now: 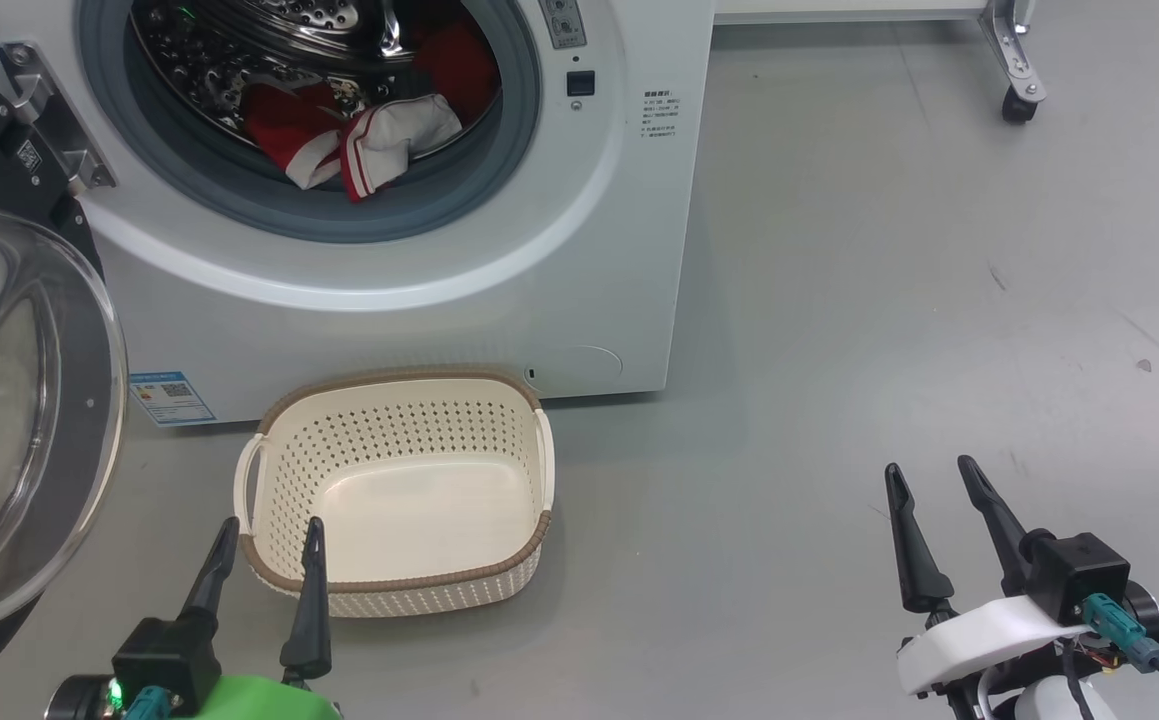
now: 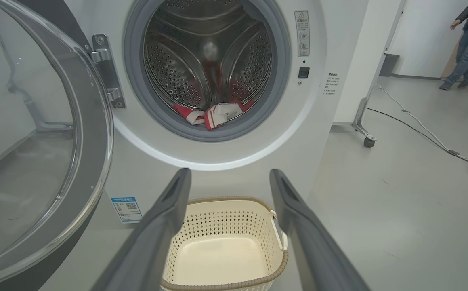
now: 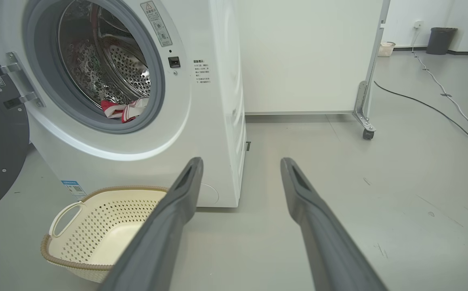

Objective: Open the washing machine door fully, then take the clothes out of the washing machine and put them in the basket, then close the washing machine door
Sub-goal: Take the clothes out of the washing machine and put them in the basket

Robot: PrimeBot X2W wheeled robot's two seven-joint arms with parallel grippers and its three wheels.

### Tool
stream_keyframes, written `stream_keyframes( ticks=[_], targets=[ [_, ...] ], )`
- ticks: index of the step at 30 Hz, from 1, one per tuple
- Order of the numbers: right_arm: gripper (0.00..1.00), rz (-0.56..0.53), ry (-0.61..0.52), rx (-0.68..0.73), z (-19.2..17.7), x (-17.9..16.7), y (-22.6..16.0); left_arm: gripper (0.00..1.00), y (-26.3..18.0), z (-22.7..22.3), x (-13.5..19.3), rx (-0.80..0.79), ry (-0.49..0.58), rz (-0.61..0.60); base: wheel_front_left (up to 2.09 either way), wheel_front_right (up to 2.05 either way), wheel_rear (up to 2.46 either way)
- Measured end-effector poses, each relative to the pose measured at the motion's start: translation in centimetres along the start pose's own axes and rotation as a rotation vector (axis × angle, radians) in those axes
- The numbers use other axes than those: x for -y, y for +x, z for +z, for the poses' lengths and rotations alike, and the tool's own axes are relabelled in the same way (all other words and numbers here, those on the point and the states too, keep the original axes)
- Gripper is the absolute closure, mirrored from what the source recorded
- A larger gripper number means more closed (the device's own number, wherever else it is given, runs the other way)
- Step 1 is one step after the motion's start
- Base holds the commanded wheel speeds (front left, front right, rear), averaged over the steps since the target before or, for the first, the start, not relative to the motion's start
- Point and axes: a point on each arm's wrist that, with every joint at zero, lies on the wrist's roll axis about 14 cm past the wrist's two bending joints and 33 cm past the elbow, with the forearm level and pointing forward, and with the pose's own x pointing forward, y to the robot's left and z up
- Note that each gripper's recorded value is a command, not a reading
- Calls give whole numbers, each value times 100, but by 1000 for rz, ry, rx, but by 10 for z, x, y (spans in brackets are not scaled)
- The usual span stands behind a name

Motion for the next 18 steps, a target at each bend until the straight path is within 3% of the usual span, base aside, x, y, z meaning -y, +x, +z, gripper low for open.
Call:
stream_keyframes(
  ticks=[18],
  targets=[
    [0,1,-2,6,2,-2,0,0,-1,-1,1,-10,6,3,34,-34,0]
  ],
)
